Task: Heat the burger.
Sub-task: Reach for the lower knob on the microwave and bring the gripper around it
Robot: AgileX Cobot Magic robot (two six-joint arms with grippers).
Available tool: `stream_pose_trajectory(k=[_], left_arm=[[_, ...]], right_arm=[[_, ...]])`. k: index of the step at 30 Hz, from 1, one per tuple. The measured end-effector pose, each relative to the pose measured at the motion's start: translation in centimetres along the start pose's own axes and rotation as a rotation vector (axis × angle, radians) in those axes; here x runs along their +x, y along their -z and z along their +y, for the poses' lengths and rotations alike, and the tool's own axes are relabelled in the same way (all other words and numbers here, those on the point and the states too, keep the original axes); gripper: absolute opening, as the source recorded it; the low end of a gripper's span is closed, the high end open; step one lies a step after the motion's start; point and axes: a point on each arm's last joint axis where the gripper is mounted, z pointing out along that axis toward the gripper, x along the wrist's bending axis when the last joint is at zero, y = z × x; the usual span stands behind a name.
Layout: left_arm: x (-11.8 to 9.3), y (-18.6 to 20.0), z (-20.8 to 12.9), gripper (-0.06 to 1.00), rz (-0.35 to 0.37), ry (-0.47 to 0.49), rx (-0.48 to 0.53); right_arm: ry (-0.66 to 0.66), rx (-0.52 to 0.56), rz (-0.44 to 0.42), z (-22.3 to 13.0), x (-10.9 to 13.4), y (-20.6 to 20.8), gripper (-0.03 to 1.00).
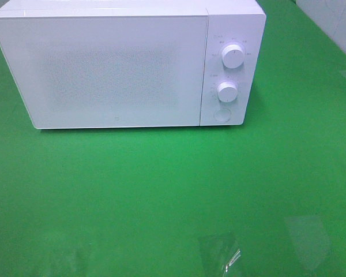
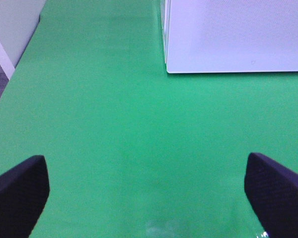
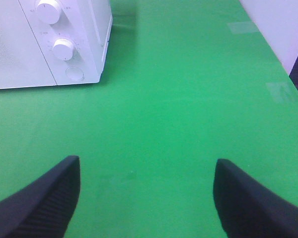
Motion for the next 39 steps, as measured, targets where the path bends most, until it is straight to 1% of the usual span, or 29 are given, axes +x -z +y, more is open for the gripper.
stream_pose_trajectory(k=[7, 39], left_arm=[[-0.02, 0.26, -0.12, 0.99, 0.002, -0.001, -0.021], [-0.02, 0.26, -0.12, 0.99, 0.002, -0.001, -0.021]], right_arm=[[0.000, 0.000, 0.000, 0.00, 0.00, 0.00, 0.73], [0.000, 0.000, 0.000, 0.00, 0.00, 0.00, 0.73]])
